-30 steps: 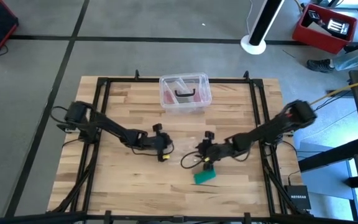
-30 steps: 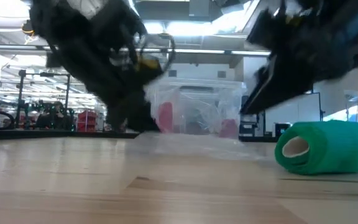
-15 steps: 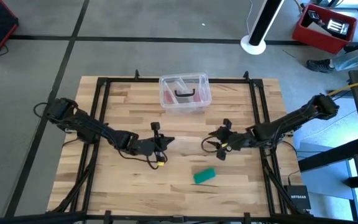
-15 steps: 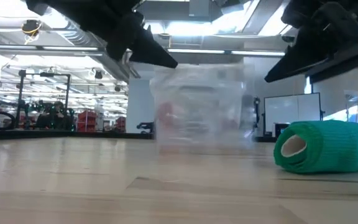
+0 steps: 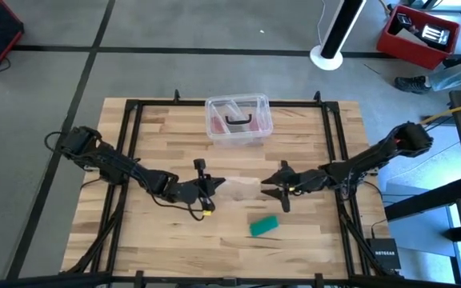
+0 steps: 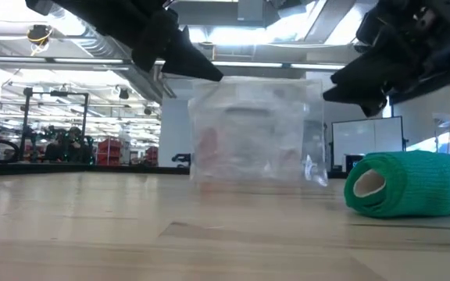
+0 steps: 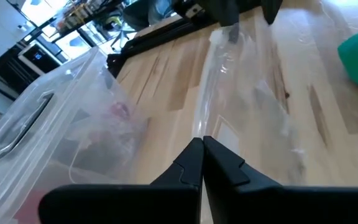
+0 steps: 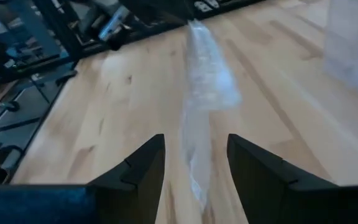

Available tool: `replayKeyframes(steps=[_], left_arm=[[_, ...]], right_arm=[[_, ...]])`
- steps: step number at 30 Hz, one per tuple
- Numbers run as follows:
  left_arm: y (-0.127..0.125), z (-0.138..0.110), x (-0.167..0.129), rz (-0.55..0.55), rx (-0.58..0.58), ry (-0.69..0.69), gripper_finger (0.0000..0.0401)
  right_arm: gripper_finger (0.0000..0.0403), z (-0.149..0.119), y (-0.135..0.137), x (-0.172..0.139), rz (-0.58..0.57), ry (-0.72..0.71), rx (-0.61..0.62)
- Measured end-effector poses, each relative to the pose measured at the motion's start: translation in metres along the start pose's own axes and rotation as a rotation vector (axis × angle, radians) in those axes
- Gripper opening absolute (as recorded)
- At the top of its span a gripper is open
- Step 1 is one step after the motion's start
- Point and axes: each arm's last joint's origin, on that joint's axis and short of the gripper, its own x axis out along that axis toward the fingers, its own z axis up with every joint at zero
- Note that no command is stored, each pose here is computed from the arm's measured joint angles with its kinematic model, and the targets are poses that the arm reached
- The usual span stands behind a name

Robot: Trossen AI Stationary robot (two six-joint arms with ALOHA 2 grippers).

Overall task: Roll bandage
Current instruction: Open the transparent zip lock bag

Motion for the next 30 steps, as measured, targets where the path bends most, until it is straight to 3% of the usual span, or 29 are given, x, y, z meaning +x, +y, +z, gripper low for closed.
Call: replayKeyframes(steps=[7,12,15,20,22,26,30], left_arm=[[0.001,0.001,0.0,0.003,-0.013,-0.01,0.0],[0.001,0.002,0.0,0.003,-0.016,-0.016,0.0],[0.001,0.002,0.0,0.003,-0.019,-0.016,0.0],[-0.001,0.002,0.0,-0.057,-0.008,-0.024,0.0],[-0.002,0.002,0.0,-0.071,-0.013,-0.028,0.0],[0.0,0.011,-0.003,-0.078,-0.126,-0.031,0.0004],[0.016,0.032,-0.009,-0.111,-0.307,-0.042,0.0042]], right_arm=[[0.0177,0.004,0.003,0.009,-0.007,-0.129,-0.009],[0.017,0.0,0.003,0.015,-0.02,-0.134,-0.014],[0.0137,0.0,0.004,0.02,-0.037,-0.131,-0.036],[0.0034,0.009,0.01,0.028,-0.044,-0.155,-0.129],[0.001,0.012,0.012,0.029,-0.05,-0.156,-0.195],[0.0014,0.013,0.012,0.03,-0.088,-0.126,-0.298],[0.0006,0.013,0.012,0.031,-0.101,-0.066,-0.382]])
